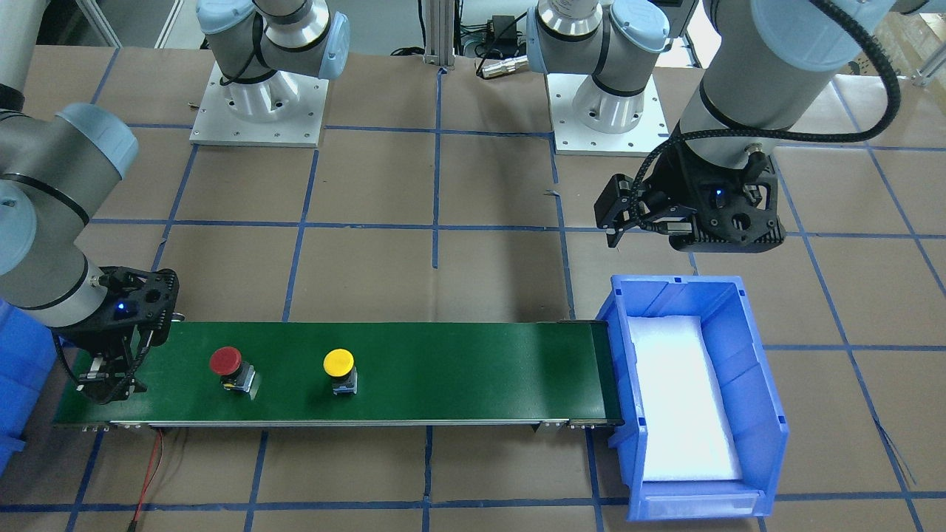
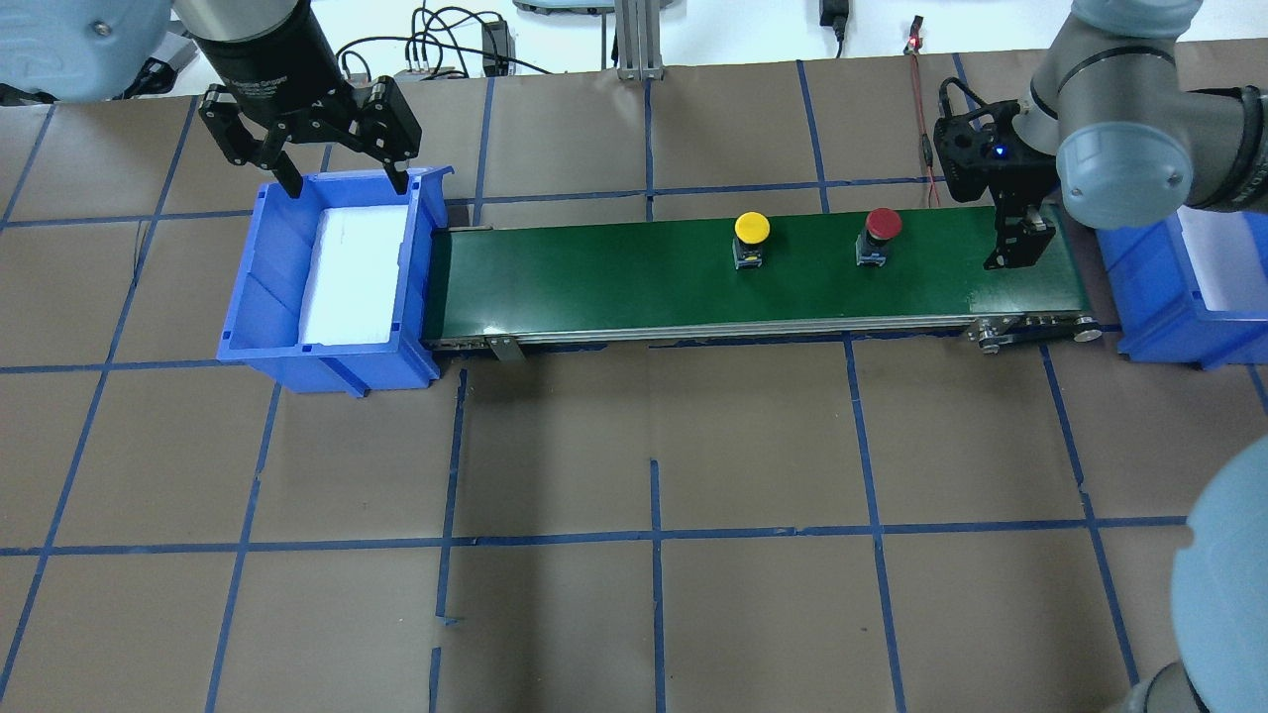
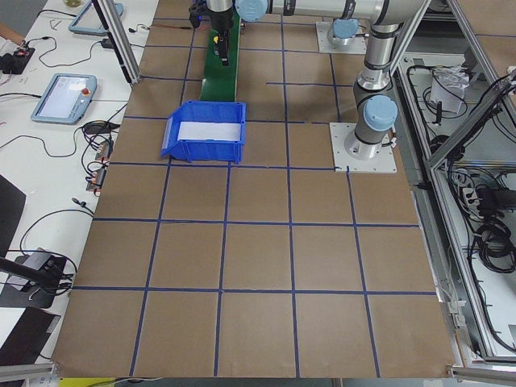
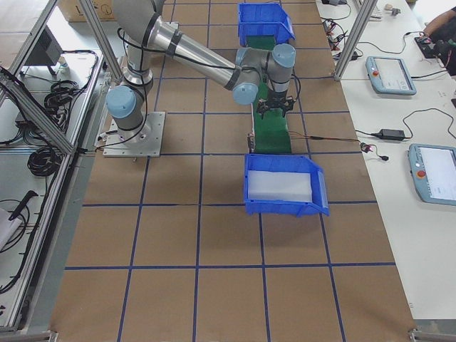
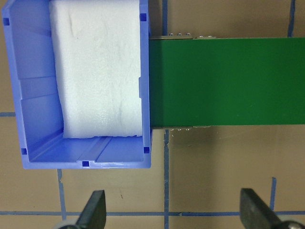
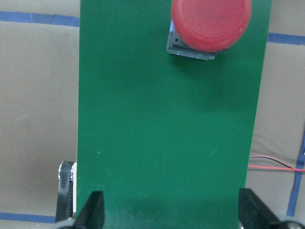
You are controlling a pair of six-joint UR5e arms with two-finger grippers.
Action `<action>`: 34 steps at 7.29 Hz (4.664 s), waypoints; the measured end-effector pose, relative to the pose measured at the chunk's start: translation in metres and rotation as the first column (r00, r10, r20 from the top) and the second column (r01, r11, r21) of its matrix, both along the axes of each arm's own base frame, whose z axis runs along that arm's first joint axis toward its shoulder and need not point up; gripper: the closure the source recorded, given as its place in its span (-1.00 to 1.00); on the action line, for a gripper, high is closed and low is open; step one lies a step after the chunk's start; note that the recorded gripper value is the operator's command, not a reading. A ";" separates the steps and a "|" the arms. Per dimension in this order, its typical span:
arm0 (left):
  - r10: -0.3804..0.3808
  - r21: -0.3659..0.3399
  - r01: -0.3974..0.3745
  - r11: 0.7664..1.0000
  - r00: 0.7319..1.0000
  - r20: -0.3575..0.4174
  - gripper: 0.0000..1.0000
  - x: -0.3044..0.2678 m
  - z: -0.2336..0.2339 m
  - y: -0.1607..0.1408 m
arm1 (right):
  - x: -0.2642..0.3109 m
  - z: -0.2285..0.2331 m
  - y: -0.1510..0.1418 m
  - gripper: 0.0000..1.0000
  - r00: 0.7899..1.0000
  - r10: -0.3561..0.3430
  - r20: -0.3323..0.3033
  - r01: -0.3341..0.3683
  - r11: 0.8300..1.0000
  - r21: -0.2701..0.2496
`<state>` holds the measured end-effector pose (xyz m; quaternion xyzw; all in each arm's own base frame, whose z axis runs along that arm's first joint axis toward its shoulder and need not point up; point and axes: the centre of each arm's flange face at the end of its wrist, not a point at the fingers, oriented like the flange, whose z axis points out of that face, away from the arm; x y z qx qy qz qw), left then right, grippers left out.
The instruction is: Transport two buttons from left to right
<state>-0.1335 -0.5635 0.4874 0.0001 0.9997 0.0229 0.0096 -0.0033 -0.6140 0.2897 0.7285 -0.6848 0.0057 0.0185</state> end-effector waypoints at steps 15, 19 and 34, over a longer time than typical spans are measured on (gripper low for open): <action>0.000 -0.002 0.000 1.000 1.000 0.000 -1.00 0.000 0.000 -0.001 | -0.002 -0.007 0.003 -0.98 0.994 -0.106 0.004 0.106 0.994 0.006; 0.000 -0.006 0.000 1.000 1.000 -0.001 -1.00 0.000 0.000 -0.001 | -0.002 -0.008 0.003 -0.98 0.994 -0.105 0.004 0.105 0.994 0.003; 0.002 -0.007 -0.002 1.000 1.000 0.000 -1.00 0.001 0.000 -0.001 | -0.017 -0.001 -0.001 0.84 0.994 -0.112 0.003 0.112 0.994 -0.015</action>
